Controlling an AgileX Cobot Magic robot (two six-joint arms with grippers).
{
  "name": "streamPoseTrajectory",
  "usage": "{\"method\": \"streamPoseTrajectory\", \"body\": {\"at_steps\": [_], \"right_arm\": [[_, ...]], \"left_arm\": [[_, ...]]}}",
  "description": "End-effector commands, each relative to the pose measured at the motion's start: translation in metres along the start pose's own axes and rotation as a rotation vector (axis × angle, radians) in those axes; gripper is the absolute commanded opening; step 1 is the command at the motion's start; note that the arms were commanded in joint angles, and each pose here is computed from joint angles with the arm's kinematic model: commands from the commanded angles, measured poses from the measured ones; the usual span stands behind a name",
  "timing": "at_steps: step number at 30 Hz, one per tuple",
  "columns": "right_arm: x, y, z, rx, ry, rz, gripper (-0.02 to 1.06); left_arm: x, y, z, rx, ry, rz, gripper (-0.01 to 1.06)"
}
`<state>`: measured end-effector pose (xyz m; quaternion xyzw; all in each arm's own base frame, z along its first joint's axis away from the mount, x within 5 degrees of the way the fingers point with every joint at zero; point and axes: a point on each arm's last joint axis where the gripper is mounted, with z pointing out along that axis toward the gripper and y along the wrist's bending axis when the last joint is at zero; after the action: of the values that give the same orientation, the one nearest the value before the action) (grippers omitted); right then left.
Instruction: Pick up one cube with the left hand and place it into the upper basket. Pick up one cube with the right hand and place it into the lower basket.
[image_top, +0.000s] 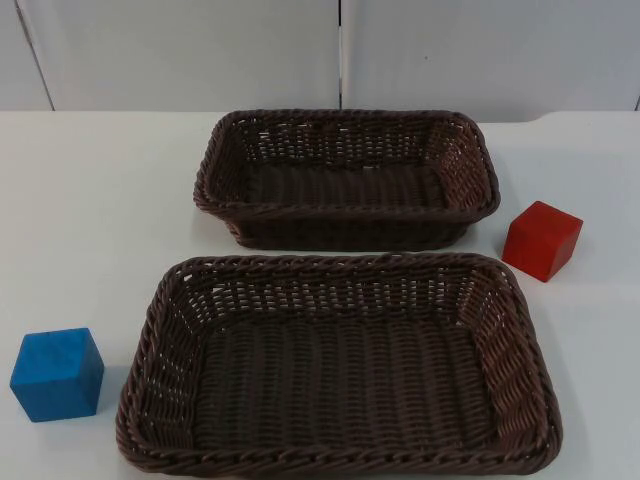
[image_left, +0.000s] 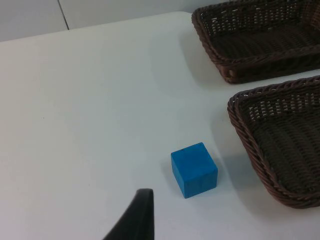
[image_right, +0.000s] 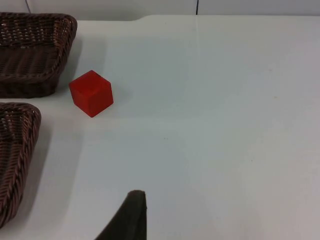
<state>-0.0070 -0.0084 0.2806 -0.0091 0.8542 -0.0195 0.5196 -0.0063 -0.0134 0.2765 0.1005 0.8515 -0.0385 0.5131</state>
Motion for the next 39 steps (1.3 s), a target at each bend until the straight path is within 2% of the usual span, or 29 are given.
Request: {"method": "streamPoseTrajectory", "body": {"at_steps": [1, 18, 23, 32, 39], "right_arm": [[0.0, 0.0, 0.0, 0.012, -0.006, -0.009, 1.05], [0.0, 0.0, 0.0, 0.012, -0.006, -0.009, 1.05], [0.0, 0.0, 0.0, 0.012, -0.006, -0.009, 1.05], [0.0, 0.0, 0.0, 0.012, -0.006, -0.009, 1.05], [0.0, 0.0, 0.0, 0.012, -0.006, -0.009, 1.05]], "left_arm": [[0.001, -0.001, 0.001, 0.006, -0.002, -0.005, 1.05], [0.001, -0.001, 0.001, 0.004, -0.003, -0.013, 1.05], [-0.003, -0.001, 0.0, 0.008, -0.013, -0.052, 1.05], [-0.038, 0.005, 0.009, 0.008, -0.044, -0.081, 1.05], [-0.052, 0.009, 0.028, 0.013, 0.006, -0.109, 1.05]]}}
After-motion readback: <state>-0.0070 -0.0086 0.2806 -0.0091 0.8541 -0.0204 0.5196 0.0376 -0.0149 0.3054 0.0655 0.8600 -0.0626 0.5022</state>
